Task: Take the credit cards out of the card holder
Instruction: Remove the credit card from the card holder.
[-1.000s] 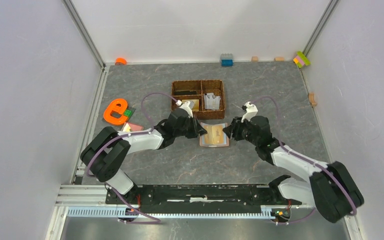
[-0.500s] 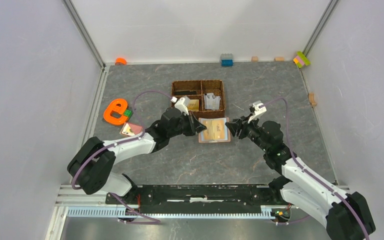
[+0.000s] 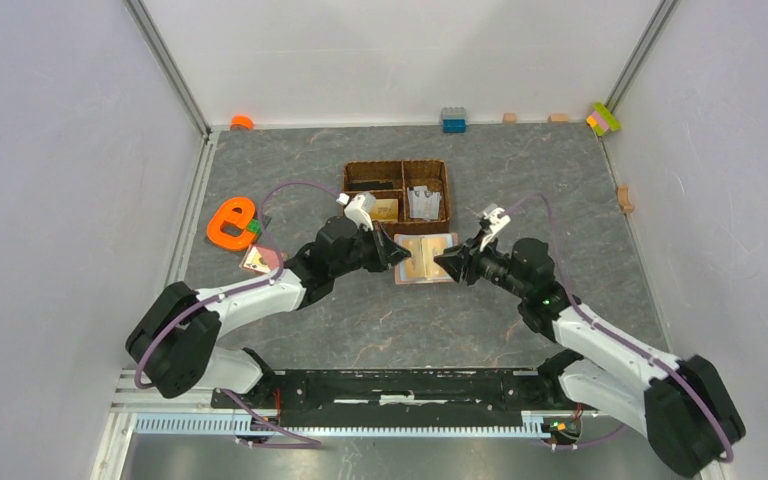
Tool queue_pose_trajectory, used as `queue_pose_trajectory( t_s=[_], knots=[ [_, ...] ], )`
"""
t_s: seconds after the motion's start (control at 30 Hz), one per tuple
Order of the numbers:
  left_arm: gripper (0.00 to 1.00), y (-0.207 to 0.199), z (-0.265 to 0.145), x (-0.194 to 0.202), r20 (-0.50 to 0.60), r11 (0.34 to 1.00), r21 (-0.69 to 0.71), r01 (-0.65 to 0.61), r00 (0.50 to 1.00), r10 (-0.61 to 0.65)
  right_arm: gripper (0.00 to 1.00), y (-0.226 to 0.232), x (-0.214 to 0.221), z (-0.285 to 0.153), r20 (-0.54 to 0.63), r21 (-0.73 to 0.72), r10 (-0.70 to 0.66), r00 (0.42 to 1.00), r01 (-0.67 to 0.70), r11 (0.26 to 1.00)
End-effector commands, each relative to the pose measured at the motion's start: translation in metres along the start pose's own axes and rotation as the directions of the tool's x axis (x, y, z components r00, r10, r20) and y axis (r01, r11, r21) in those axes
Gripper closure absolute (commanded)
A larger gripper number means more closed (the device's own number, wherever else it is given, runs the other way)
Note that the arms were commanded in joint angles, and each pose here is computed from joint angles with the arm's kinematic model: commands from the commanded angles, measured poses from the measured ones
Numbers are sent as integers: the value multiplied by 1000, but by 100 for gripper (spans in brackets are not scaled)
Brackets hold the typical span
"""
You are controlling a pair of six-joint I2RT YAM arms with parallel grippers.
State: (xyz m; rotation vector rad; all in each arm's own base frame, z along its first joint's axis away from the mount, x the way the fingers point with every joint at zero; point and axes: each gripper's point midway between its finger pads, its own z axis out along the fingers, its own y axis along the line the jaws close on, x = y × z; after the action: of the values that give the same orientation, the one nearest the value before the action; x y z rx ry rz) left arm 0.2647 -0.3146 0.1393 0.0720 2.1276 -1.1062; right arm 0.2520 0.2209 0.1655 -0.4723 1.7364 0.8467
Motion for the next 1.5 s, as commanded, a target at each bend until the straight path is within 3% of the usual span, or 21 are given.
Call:
queue_pose_trajectory(
  t_s=[0.0,0.3,0.43,0.57,0.8,0.97,1.27,1.47],
  knots=[
    [98,-24,-7,-15,48,995,99,-6,999,1,60,23,4,15,-57,-143,31,998,-39,989],
    [98,-46,-21,-21,78,979,205,-23,997,7,60,21,18,18,-110,-188,158,981,-177,966],
    [98,-59,-25,-18,54,964,266,-19,999,5,67,26,16,16,-109,-241,202,973,-223,945],
    [98,-74,-31,-18,47,938,347,-8,999,-9,68,33,16,15,-126,-290,243,962,-269,918],
    [98,-82,-39,-22,64,923,385,-6,998,-21,60,25,18,12,-127,-261,281,951,-306,916],
    [98,-81,-46,-29,89,921,390,-4,996,-33,66,31,13,9,-119,-308,303,945,-326,894],
    [98,-95,-61,-37,99,856,517,32,990,-97,69,45,4,1,-98,-390,315,944,-327,861],
    [98,-92,-58,-37,86,849,525,53,990,-115,70,61,-6,-9,-87,-479,350,933,-347,807]
  ],
)
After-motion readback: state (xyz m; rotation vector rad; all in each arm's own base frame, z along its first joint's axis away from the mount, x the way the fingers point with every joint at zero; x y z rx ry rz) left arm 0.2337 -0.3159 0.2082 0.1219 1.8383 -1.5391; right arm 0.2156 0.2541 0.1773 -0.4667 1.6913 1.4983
